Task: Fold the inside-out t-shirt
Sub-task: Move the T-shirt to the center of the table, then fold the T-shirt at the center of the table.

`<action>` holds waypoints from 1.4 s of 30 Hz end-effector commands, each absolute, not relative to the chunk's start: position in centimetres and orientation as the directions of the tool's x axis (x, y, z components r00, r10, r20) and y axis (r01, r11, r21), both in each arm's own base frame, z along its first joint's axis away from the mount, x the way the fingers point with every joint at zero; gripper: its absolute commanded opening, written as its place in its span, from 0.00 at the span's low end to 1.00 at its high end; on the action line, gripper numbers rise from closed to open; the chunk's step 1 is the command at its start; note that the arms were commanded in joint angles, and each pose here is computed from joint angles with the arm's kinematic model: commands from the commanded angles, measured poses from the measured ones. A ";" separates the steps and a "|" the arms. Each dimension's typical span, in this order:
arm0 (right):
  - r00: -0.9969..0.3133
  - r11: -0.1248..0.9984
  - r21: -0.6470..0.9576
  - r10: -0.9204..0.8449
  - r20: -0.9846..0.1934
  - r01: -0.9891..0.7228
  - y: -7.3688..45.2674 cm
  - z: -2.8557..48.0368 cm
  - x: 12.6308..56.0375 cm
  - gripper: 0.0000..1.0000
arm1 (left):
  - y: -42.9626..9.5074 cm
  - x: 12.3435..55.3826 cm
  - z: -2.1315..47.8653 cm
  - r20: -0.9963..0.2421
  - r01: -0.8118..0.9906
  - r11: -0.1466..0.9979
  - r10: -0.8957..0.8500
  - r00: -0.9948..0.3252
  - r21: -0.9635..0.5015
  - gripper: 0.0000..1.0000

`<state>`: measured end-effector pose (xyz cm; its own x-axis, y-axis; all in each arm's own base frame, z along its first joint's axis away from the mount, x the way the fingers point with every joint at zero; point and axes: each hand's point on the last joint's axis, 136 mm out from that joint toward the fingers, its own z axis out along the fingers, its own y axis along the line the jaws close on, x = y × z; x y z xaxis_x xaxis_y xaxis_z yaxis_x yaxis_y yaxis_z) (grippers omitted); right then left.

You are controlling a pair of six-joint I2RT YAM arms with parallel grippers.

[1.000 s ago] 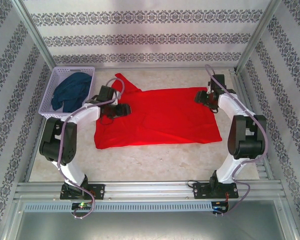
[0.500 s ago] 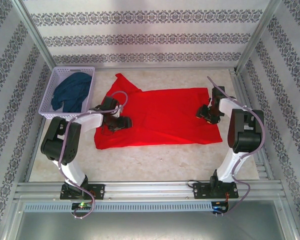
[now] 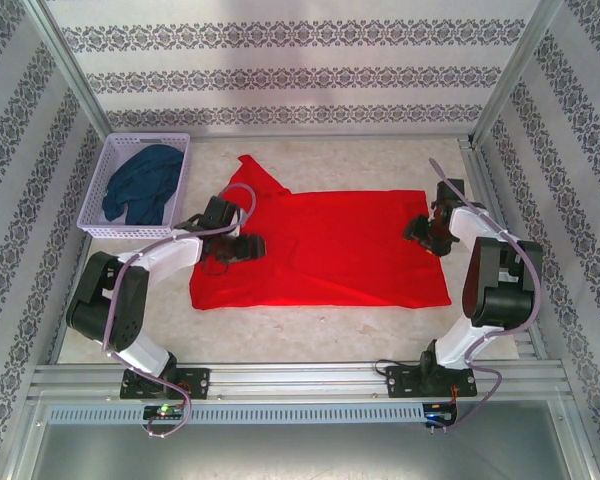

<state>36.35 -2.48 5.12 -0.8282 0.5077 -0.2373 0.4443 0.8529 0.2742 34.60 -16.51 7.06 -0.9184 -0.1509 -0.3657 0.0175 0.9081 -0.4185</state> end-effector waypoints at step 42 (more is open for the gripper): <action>-0.759 0.777 0.385 0.605 -0.241 0.497 -4.9 2.6 54.6 0.16 | -14.8 42.7 10.5 -0.470 0.012 0.935 -0.166 -0.867 -0.353 0.70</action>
